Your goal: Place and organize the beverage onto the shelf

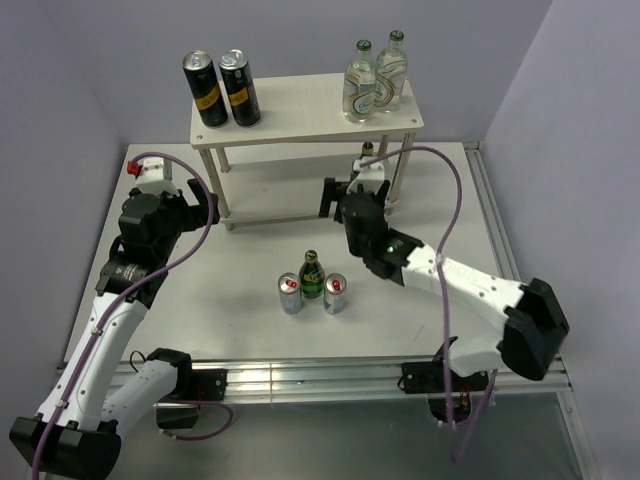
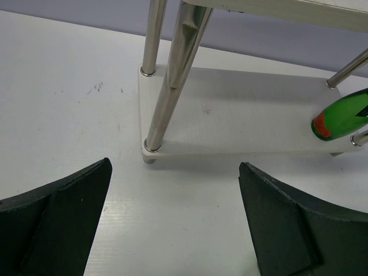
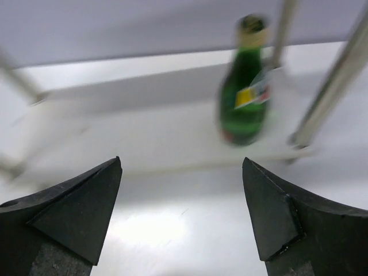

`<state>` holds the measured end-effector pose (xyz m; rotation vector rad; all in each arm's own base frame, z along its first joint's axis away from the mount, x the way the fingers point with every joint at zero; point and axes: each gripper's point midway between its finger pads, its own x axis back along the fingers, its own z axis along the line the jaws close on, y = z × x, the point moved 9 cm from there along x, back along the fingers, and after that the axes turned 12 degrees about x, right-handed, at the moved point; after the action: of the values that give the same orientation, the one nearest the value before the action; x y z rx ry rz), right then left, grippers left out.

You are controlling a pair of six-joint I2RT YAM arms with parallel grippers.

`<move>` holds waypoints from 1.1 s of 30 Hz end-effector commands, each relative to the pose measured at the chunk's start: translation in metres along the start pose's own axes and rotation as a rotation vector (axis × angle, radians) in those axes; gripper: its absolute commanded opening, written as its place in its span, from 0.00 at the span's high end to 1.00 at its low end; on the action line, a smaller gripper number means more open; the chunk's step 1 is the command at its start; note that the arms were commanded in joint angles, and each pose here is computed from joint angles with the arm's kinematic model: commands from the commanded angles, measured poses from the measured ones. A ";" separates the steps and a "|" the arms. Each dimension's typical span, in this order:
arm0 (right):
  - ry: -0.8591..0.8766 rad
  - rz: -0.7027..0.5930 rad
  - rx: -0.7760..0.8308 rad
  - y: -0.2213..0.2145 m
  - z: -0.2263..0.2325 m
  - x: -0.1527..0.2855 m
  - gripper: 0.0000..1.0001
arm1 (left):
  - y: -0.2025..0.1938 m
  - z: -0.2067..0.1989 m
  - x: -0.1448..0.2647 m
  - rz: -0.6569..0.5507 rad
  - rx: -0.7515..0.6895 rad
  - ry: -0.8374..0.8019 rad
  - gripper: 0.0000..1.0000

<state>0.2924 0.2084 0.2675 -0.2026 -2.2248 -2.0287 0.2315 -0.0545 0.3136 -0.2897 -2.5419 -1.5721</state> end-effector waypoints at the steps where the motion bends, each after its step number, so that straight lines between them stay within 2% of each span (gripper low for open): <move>1: 0.184 -0.005 -0.097 -0.001 0.015 0.051 0.08 | 0.010 -0.002 0.004 -0.043 -0.011 -0.002 0.01; 6: 0.381 0.032 -0.150 -0.017 0.033 0.097 0.10 | 0.011 -0.002 0.005 -0.046 -0.012 -0.005 0.01; 10: 0.420 0.087 -0.114 -0.036 0.052 0.111 0.11 | 0.012 -0.001 0.006 -0.053 -0.012 -0.002 0.01; 15: 0.419 0.138 -0.106 -0.055 0.066 0.116 0.12 | 0.011 -0.001 0.005 -0.052 -0.012 0.002 0.01; 29: 0.336 0.166 -0.062 -0.079 0.072 0.108 0.17 | 0.012 -0.002 0.007 -0.052 -0.012 -0.010 0.01; 31: 0.327 0.164 -0.053 -0.083 0.073 0.107 0.20 | 0.012 -0.002 0.007 -0.053 -0.010 -0.011 0.01; 32: 0.324 0.162 -0.049 -0.083 0.073 0.106 0.24 | 0.012 -0.002 0.007 -0.055 -0.010 -0.011 0.00; 33: 0.321 0.159 -0.051 -0.084 0.073 0.106 0.33 | 0.012 -0.002 0.007 -0.054 -0.010 -0.013 0.01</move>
<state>0.1713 0.2751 0.1963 -0.0398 -1.8889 -1.8205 0.2304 -0.0535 0.3150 -0.2775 -2.5439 -1.5761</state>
